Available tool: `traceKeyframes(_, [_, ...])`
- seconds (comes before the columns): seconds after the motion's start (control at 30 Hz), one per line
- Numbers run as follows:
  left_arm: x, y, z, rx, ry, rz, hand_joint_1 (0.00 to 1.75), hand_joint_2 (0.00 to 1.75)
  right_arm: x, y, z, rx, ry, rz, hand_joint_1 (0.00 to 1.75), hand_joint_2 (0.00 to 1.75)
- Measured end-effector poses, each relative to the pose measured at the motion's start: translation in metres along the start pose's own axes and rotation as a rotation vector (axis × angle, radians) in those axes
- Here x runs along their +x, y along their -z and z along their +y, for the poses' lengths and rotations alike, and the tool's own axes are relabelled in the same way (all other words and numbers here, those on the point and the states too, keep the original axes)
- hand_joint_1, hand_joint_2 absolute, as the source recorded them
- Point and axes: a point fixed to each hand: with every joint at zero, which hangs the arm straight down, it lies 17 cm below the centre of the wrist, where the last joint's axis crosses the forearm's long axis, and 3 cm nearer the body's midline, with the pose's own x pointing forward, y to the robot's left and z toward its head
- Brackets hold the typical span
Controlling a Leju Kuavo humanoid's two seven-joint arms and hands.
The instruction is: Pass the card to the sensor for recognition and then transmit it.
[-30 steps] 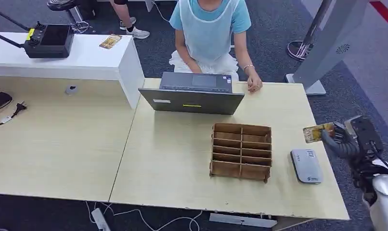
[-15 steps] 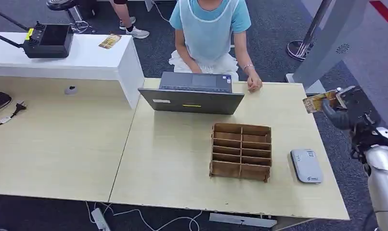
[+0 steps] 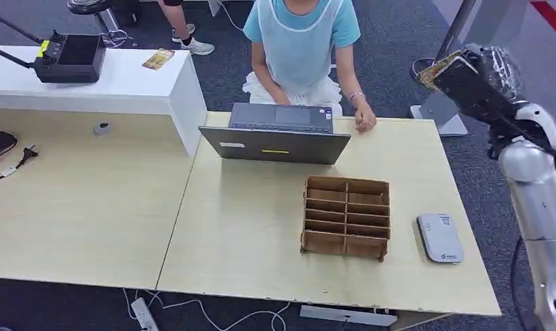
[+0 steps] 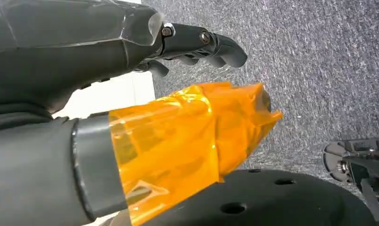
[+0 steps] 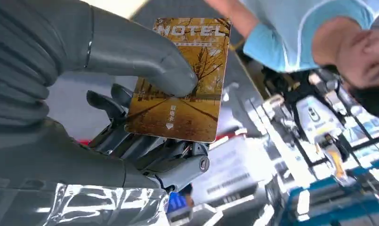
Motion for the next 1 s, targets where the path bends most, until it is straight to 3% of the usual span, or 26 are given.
traceKeyframes(0.33, [0.002,0.000,-0.001,-0.006,0.019,-0.007,0.00,0.00,0.037,0.060,-0.033,-0.044,-0.331,-0.035,1.75,1.75])
traceKeyframes(0.67, [0.005,-0.001,-0.002,-0.011,0.054,-0.021,0.00,0.00,0.058,0.097,-0.021,0.002,-0.401,-0.007,1.75,1.75])
traceKeyframes(1.0, [0.007,-0.001,-0.004,-0.016,0.077,-0.030,0.00,0.00,0.064,0.113,0.009,0.078,-0.408,0.056,1.75,1.75])
